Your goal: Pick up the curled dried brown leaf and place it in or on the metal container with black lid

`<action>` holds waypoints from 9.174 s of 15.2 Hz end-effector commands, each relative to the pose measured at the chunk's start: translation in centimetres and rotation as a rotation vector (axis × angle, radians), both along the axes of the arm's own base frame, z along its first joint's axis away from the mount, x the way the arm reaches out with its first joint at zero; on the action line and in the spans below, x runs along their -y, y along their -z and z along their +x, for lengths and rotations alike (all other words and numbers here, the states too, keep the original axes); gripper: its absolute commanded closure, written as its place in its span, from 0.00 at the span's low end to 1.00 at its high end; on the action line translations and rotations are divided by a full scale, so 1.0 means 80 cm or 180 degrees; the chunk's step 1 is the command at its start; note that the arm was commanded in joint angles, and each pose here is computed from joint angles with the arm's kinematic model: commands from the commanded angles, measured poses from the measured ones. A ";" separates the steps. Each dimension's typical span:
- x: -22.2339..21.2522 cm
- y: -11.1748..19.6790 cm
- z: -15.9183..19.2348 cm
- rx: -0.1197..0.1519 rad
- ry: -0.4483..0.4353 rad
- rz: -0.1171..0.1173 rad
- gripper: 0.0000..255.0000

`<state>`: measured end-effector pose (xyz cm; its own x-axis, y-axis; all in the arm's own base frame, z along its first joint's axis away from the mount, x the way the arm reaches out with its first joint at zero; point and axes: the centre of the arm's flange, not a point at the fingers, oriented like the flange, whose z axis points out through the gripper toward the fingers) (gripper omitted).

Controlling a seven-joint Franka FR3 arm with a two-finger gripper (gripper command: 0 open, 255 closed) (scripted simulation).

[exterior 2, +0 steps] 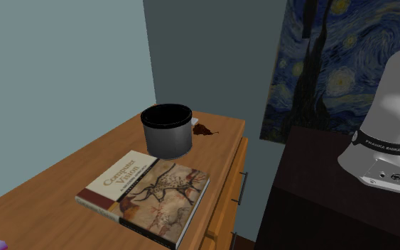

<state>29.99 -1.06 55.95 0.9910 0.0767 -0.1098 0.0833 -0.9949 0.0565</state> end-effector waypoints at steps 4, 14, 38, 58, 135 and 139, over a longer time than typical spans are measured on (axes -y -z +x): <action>-0.010 0.038 0.028 0.0019 0.0020 0.0031 0.00; -0.045 0.163 0.122 0.0083 0.0088 0.0136 0.00; -0.129 0.434 0.342 0.0224 0.0238 0.0365 0.00; -0.131 0.478 0.340 0.0224 0.0238 0.0365 1.00; -0.312 0.290 0.447 0.0224 0.0238 0.0365 1.00; -0.312 0.290 0.447 0.0224 0.0238 0.0365 0.00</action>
<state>65.71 23.93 32.73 0.9993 0.0106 -0.0346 0.0087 -0.9985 -0.0548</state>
